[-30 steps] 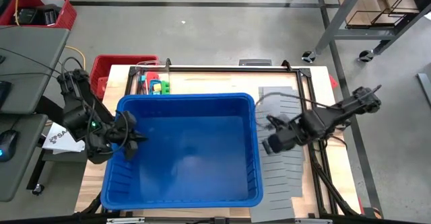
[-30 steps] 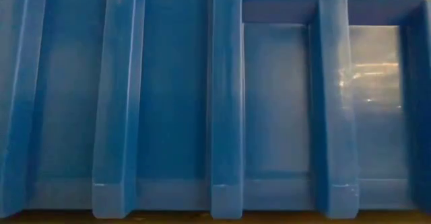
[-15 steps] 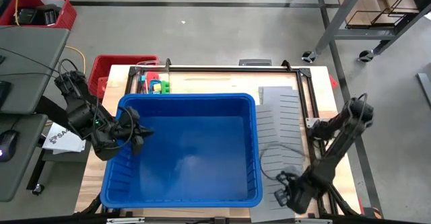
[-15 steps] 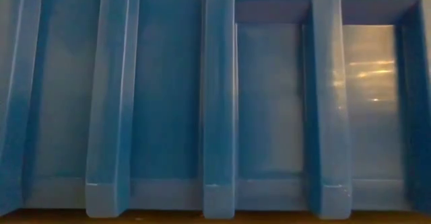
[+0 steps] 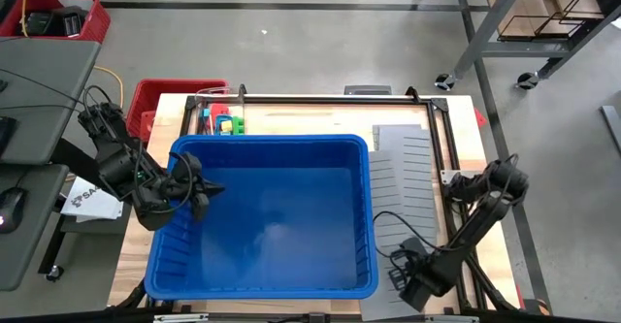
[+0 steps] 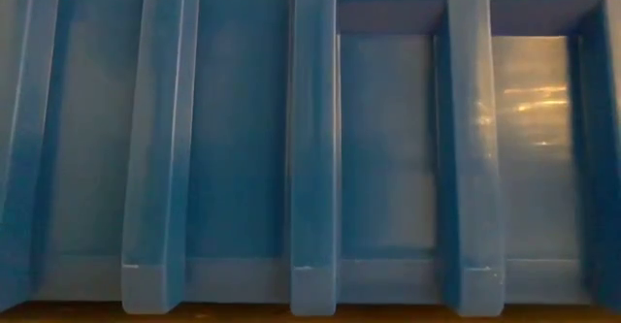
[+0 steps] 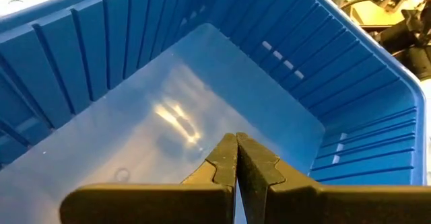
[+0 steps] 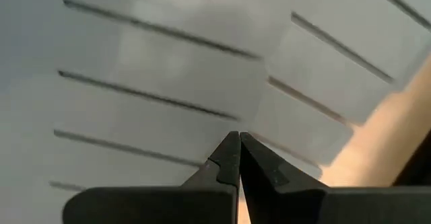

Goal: Sort blocks

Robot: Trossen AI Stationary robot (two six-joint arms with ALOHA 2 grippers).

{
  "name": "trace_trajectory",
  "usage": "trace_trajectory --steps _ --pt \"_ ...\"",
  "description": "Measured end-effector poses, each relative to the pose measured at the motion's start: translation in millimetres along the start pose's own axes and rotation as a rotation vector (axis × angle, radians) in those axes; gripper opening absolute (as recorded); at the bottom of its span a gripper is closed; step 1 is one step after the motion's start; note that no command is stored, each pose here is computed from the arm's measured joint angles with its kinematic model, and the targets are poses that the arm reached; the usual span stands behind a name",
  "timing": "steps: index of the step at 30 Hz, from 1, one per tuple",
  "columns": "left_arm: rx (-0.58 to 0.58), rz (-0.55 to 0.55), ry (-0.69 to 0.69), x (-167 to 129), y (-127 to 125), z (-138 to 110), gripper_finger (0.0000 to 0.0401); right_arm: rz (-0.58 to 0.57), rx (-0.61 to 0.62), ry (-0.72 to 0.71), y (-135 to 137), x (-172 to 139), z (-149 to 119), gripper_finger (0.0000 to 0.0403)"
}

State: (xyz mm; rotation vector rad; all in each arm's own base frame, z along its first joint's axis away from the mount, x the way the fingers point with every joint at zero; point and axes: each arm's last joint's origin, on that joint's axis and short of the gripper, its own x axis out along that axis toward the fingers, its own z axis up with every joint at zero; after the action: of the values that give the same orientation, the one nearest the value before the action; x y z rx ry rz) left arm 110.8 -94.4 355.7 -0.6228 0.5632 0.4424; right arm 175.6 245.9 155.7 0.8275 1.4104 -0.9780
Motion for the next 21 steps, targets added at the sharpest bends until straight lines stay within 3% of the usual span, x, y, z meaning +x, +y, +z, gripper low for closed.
trace_trajectory --steps 6,12,21 --pt "-0.005 -0.005 -0.001 0 -1 0 0.0000 0.028 0.003 0.020 11 13 -4 0.0000" --pt "-0.009 -0.010 0.021 0 -1 -1 0.0000 0.222 -0.003 0.136 35 20 -18 0.0000" --pt "0.010 -0.009 0.025 0 -1 -1 0.0000 0.301 -0.029 0.180 44 11 -29 0.0000"
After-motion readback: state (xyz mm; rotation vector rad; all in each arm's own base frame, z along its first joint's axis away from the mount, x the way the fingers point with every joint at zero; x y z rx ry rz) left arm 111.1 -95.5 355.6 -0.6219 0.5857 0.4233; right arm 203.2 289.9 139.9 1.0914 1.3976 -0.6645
